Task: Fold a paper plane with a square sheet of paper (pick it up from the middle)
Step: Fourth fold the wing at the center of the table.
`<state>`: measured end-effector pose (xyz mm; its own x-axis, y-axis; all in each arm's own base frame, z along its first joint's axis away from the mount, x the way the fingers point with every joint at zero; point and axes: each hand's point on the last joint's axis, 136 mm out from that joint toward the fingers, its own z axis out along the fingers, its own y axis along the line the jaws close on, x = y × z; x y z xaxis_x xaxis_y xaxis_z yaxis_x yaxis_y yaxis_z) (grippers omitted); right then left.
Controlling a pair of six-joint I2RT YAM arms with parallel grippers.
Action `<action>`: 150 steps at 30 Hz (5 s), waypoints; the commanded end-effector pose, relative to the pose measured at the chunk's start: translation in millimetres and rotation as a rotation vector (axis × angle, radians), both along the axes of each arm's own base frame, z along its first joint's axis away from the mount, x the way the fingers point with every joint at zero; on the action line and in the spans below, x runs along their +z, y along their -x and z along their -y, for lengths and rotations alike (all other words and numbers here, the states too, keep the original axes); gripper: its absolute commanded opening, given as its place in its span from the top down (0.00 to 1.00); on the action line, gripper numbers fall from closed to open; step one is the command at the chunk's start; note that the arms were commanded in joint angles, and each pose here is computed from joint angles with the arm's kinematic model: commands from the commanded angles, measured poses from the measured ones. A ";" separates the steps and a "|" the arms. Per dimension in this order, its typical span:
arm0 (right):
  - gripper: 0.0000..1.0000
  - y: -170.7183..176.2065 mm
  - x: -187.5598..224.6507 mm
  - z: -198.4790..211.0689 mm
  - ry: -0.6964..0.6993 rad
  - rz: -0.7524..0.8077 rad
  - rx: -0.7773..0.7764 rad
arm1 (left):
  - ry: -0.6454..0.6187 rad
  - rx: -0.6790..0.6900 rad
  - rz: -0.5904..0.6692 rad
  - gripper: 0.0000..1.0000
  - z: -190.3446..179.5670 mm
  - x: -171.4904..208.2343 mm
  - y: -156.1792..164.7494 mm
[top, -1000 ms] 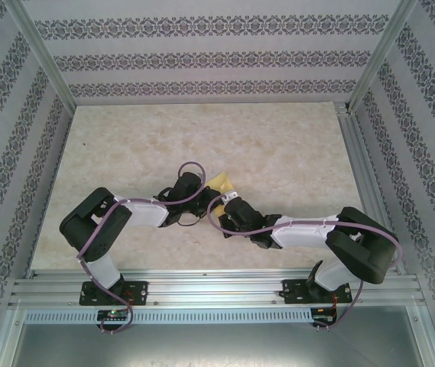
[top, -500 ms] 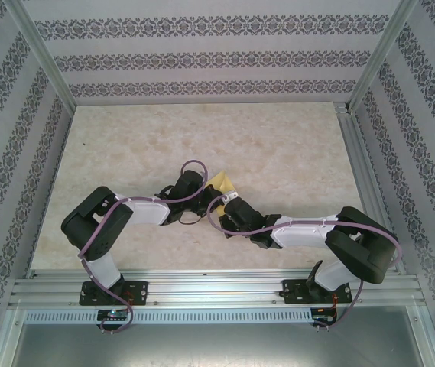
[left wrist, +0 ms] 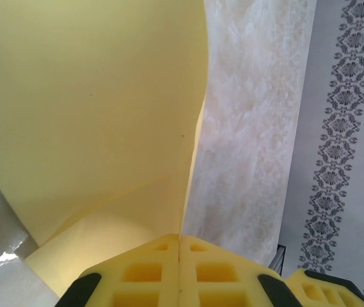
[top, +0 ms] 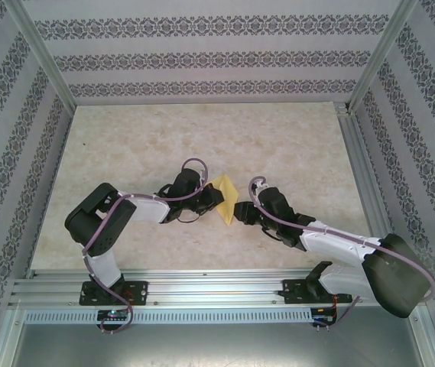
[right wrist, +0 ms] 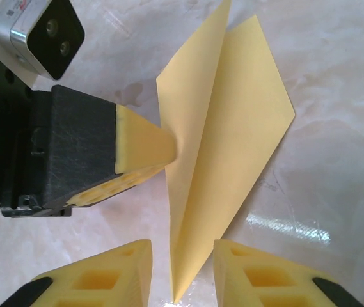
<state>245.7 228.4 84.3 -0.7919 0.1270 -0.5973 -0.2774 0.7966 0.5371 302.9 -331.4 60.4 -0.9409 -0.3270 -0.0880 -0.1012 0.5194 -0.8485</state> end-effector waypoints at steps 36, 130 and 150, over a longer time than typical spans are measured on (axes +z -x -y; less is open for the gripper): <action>0.70 1.3 -42.6 -42.6 0.093 -0.240 0.052 | 0.060 -0.061 0.058 0.93 -6.0 -5.5 -0.2; 0.85 0.2 -23.4 -51.0 0.078 -0.240 0.087 | 0.073 -0.124 0.042 0.93 -36.2 -26.5 3.1; 0.94 3.5 -50.0 -67.8 -0.035 -0.375 0.054 | 0.025 -0.163 0.014 0.93 -36.3 -49.7 0.9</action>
<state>241.8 297.0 36.4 -0.9590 0.0657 -0.2758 -0.1240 0.7776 0.6164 296.7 -298.2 26.2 -0.9822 -0.1755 -0.0675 -0.0202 0.4552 -0.8902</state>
